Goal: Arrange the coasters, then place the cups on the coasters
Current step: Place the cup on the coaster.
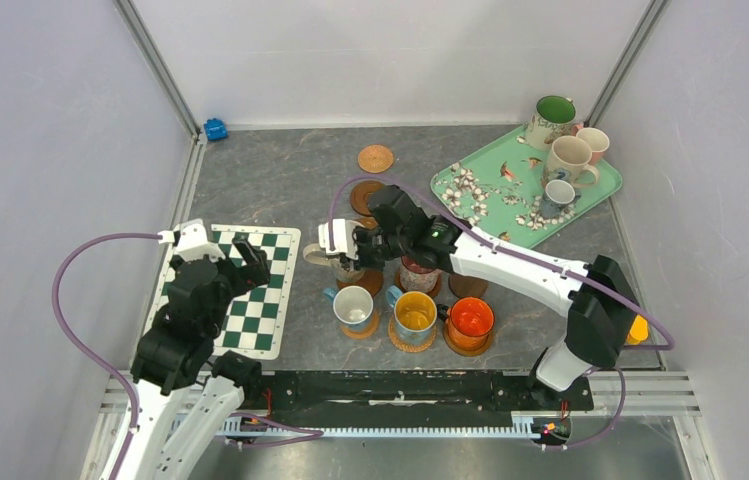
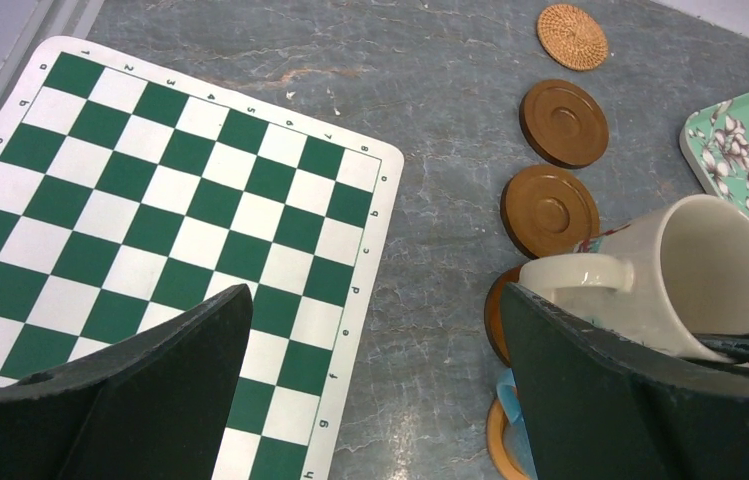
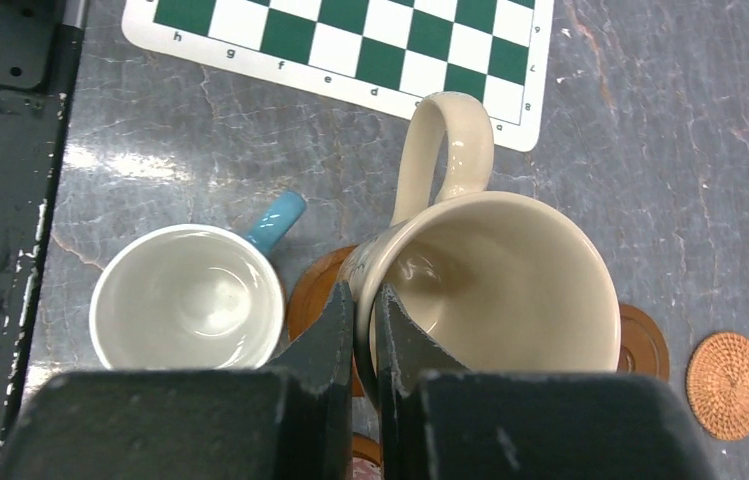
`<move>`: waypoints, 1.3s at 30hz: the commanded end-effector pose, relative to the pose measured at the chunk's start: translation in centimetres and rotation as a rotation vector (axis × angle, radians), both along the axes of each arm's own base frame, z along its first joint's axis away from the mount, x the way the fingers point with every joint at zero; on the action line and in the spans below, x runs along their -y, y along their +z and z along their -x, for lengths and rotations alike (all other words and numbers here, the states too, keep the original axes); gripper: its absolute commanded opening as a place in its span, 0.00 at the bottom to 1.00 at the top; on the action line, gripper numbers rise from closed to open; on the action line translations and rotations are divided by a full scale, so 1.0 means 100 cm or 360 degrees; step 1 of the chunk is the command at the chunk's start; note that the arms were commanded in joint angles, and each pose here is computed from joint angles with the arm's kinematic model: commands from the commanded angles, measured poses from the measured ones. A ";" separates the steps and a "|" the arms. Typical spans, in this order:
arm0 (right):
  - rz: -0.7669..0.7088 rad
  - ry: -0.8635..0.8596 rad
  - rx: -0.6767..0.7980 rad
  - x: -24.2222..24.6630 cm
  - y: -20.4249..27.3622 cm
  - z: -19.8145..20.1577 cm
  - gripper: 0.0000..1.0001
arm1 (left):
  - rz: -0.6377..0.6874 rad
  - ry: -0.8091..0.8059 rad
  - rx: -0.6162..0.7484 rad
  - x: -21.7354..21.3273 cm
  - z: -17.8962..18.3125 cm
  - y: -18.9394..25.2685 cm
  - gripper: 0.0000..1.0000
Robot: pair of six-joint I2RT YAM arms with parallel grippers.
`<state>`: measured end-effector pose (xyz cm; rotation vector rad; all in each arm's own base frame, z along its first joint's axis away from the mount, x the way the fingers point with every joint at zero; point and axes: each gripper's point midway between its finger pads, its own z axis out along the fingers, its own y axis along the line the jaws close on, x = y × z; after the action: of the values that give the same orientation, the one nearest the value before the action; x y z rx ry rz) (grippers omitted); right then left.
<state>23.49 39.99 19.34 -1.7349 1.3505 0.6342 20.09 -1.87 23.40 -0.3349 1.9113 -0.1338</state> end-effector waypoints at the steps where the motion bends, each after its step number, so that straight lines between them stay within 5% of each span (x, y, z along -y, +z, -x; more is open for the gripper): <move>1: -0.0192 0.0000 0.0196 -0.010 0.047 -0.008 0.00 | 0.0010 0.0029 0.0085 -0.004 0.000 0.018 1.00; 39: -0.0164 -0.0039 0.0084 -0.006 0.003 0.000 0.00 | 0.0016 0.0023 0.0087 -0.003 0.000 0.017 1.00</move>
<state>22.65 38.53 14.31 -1.7528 1.4640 0.6123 19.98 -1.78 23.30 -0.3364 1.9151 -0.1292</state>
